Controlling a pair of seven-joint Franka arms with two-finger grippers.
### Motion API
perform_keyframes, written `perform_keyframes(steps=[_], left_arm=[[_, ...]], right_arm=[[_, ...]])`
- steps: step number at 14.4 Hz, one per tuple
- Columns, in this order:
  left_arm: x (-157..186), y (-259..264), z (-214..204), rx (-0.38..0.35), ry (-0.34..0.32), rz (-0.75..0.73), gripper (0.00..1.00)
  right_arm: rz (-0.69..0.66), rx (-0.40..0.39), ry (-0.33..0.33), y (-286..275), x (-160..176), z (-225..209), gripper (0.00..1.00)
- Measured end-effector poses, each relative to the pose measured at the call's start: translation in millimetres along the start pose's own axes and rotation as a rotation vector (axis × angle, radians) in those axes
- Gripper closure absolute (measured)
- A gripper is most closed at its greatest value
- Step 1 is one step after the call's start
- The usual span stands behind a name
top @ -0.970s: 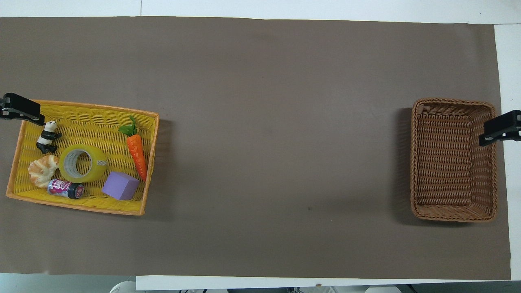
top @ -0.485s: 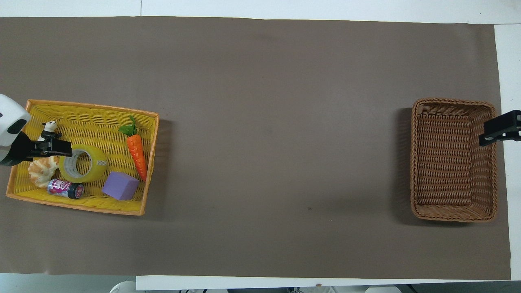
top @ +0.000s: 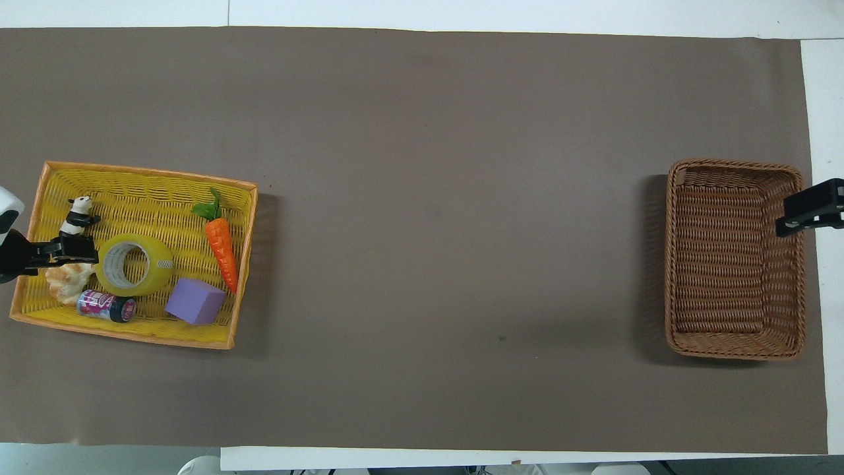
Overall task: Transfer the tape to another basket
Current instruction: 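Lower the left gripper onto the tape roll rim and close on it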
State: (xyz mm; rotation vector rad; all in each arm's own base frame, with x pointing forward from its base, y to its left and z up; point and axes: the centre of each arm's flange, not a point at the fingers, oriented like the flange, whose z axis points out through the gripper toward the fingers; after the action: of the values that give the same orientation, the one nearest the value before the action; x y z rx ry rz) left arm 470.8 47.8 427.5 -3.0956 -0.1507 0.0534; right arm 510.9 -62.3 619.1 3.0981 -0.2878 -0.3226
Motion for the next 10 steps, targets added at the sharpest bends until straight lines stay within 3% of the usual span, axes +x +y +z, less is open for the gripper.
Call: perform_keyframes(steps=[4, 10], left_arm=[[6.5, 3.1, 39.4, -0.008, -0.026, 0.008, 0.00], [12.8, 5.0, 65.2, -0.014, -0.039, 0.013, 0.04]], right_arm=[[0.000, 0.000, 0.000, 0.0, 0.0, 0.0, 0.00], [0.000, 0.000, 0.000, 0.0, 0.0, 0.0, 0.00]])
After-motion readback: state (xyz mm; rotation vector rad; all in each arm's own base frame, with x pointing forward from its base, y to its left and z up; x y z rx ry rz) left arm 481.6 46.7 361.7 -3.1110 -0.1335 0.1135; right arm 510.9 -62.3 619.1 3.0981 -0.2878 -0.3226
